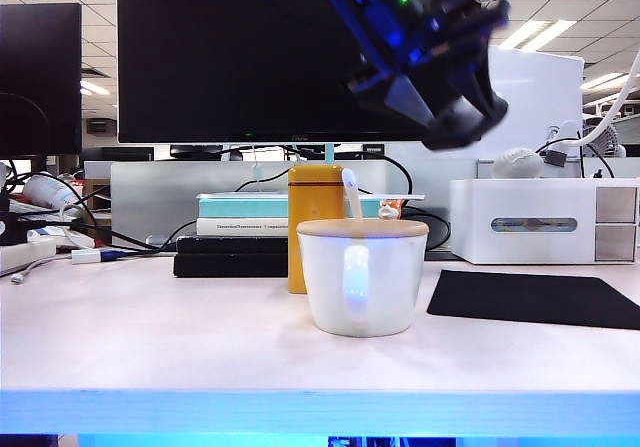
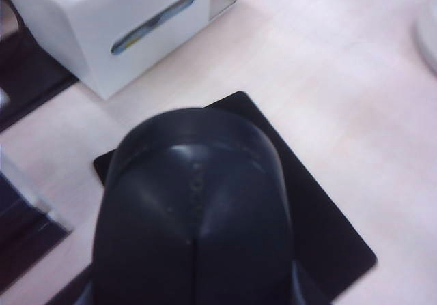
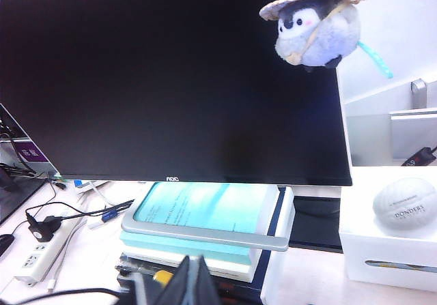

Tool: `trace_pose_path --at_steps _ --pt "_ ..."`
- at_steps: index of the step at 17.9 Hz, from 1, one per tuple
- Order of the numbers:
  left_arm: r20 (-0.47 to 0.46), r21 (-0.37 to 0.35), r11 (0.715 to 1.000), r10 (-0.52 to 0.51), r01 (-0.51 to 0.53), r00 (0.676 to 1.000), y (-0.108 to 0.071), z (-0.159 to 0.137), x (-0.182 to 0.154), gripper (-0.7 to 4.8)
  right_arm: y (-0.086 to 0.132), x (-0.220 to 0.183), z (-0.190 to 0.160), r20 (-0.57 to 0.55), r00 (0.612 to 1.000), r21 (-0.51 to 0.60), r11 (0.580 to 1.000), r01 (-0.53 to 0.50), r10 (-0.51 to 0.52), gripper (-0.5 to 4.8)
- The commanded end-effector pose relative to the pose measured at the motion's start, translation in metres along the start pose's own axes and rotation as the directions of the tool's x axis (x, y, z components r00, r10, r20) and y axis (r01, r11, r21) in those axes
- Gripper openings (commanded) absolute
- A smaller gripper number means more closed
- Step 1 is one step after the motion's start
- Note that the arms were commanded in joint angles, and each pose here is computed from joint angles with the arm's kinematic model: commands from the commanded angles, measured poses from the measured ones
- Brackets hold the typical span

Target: Place the black mouse on the black mouse pad.

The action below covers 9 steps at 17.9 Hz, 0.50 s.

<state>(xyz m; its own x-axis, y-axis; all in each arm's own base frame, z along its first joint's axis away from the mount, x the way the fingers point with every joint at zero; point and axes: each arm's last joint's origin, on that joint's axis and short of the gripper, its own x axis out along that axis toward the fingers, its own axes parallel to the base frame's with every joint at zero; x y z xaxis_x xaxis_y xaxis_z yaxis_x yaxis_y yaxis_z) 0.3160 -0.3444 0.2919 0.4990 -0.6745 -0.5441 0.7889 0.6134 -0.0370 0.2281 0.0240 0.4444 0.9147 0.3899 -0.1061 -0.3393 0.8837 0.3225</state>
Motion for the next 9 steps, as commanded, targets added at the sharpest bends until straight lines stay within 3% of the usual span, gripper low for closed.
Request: trace_pose_path --at_steps 1,9 --pt "0.096 0.007 1.000 -0.029 0.028 0.995 0.000 0.009 0.023 2.91 0.003 -0.003 0.004 0.022 1.000 -0.014 1.000 -0.014 0.014 -0.01" --pt "0.090 0.002 1.000 -0.029 0.029 0.996 0.004 -0.010 0.076 2.91 0.007 -0.001 0.002 0.011 1.000 -0.015 1.000 -0.026 0.026 -0.01"
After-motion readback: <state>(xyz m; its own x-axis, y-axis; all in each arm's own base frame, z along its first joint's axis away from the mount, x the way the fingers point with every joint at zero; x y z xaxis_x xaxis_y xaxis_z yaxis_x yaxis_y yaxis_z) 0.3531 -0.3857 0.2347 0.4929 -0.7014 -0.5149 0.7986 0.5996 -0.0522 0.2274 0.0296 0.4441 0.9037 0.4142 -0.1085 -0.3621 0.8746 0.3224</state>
